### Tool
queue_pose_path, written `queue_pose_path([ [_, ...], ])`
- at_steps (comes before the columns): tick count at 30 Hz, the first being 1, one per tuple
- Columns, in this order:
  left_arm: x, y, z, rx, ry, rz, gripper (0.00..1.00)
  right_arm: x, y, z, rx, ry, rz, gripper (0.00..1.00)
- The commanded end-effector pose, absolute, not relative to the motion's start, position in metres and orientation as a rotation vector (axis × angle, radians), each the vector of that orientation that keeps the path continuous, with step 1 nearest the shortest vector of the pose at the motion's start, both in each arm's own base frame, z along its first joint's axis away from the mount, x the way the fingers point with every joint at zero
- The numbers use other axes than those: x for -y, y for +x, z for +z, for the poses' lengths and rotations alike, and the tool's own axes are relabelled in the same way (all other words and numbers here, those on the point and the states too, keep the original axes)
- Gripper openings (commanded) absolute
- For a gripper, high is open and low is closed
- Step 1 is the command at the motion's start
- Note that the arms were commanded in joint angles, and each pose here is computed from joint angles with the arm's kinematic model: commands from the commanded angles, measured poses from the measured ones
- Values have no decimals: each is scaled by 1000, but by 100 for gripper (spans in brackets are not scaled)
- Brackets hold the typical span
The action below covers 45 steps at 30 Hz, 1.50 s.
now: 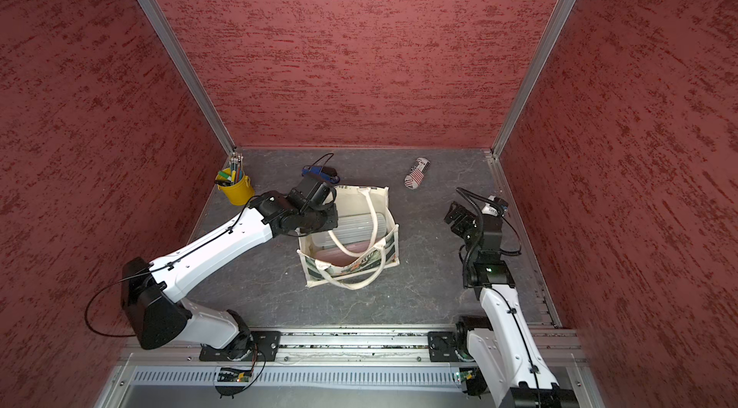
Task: Take out the pencil case from the canvas bag
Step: Adjust the canvas bag at the center of the board.
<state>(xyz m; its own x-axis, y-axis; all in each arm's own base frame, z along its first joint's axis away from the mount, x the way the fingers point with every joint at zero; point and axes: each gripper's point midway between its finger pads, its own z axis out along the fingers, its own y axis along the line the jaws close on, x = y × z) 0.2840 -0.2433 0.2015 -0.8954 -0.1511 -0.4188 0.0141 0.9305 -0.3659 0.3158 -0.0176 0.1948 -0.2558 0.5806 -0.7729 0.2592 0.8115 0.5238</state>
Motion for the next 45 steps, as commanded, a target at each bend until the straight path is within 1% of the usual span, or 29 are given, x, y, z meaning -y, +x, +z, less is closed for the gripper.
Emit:
queue_pose_path([
  [1, 256, 287, 238, -2534, -133, -717, 0, 19, 317, 208, -1814, 622, 338, 99],
  [5, 257, 289, 282, -2396, -214, -998, 0, 19, 316, 209, -1808, 620, 336, 99],
  [9, 239, 304, 324, -2207, -365, -1289, 0, 18, 316, 208, -1811, 619, 340, 99],
  [10, 233, 309, 331, -2167, -401, -1341, 4, 18, 316, 208, -1812, 620, 340, 99],
  [11, 228, 314, 337, -2136, -425, -1378, 10, 18, 316, 207, -1812, 621, 341, 99],
  [14, 221, 329, 355, -2067, -469, -1493, 10, 18, 316, 207, -1813, 621, 341, 99],
  [15, 222, 333, 362, -2047, -470, -1529, 14, 18, 316, 207, -1813, 624, 339, 99],
  [16, 223, 337, 365, -2036, -471, -1550, 20, 19, 316, 207, -1815, 622, 335, 99],
  [19, 230, 345, 371, -2021, -470, -1602, 21, 19, 315, 208, -1814, 622, 331, 99],
  [21, 236, 349, 372, -1997, -487, -1680, 26, 19, 314, 210, -1813, 619, 330, 99],
  [24, 239, 356, 380, -1924, -522, -1792, 27, 20, 314, 213, -1806, 617, 329, 99],
  [26, 239, 362, 389, -1890, -532, -1820, 34, 19, 314, 215, -1805, 614, 332, 99],
  [27, 238, 365, 394, -1882, -531, -1821, 35, 19, 314, 214, -1806, 612, 333, 99],
  [30, 235, 378, 414, -1856, -516, -1810, 48, 18, 315, 217, -1803, 609, 337, 99],
  [34, 231, 398, 429, -1835, -518, -1820, 61, 17, 315, 216, -1807, 610, 342, 99],
  [40, 219, 438, 434, -1822, -572, -1839, 100, 15, 316, 214, -1811, 606, 356, 99],
  [45, 212, 470, 431, -1797, -625, -1889, 100, 15, 315, 213, -1818, 605, 358, 99],
])
